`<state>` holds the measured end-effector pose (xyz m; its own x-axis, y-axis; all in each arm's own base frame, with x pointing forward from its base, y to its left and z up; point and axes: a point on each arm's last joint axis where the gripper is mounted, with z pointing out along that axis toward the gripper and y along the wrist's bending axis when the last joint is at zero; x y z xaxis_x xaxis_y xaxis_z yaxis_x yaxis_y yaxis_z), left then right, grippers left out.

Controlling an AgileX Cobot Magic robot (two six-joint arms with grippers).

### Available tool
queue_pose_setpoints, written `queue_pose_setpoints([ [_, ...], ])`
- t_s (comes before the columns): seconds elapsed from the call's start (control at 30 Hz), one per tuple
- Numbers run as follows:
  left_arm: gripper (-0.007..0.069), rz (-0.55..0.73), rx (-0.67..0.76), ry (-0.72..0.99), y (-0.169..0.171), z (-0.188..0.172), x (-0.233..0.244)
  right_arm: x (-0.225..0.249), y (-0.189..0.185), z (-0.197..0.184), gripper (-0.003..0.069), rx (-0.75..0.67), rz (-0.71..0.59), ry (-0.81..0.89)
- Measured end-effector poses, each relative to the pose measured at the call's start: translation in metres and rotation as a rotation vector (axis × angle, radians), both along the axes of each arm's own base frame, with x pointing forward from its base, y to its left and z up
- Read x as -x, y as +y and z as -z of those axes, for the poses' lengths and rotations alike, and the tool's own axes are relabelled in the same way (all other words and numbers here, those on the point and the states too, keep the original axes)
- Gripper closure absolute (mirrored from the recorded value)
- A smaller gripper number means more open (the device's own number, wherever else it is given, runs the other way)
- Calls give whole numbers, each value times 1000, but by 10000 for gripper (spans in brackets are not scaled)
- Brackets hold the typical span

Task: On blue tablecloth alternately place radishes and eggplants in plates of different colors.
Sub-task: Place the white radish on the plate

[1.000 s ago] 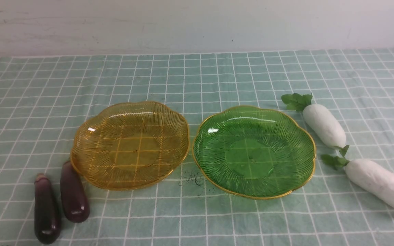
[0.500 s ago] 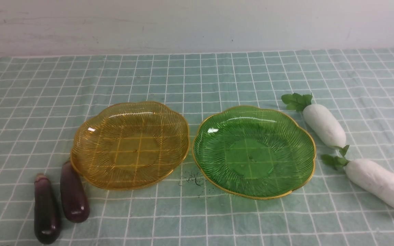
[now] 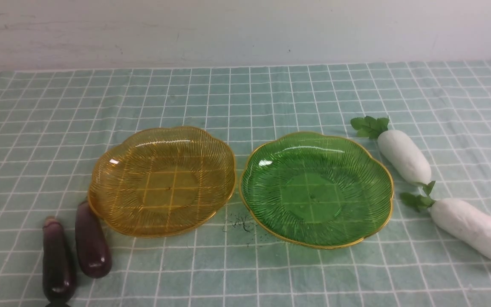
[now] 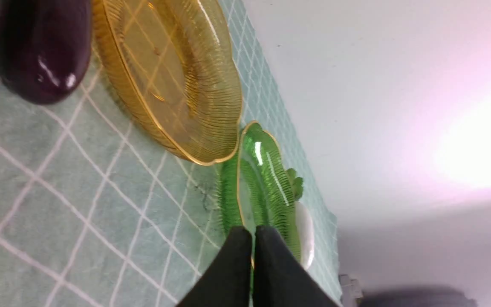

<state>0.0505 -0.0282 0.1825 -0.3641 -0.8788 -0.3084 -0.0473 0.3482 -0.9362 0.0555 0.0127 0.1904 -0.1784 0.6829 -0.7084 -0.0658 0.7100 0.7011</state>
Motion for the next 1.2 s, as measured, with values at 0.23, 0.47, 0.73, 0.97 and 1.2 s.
queue_pose_setpoints([
  [0.23, 633, -23, 42, -43, 1, -5, -1, 0, 0, -3, 674, -155, 11, -12],
  [0.47, 633, 51, -53, -304, -3, -72, 13, 11, -3, -71, 674, 163, 31, -257],
  [0.73, 633, 364, -377, -76, -23, -96, -25, -46, 2, -105, 674, 732, -170, 236],
  [0.97, 633, 821, -514, 186, -40, -88, -68, -140, -6, -106, 671, 832, -215, 762],
  [1.2, 631, 878, -547, 219, -41, -83, -94, -211, -10, -91, 647, 918, -209, 965],
])
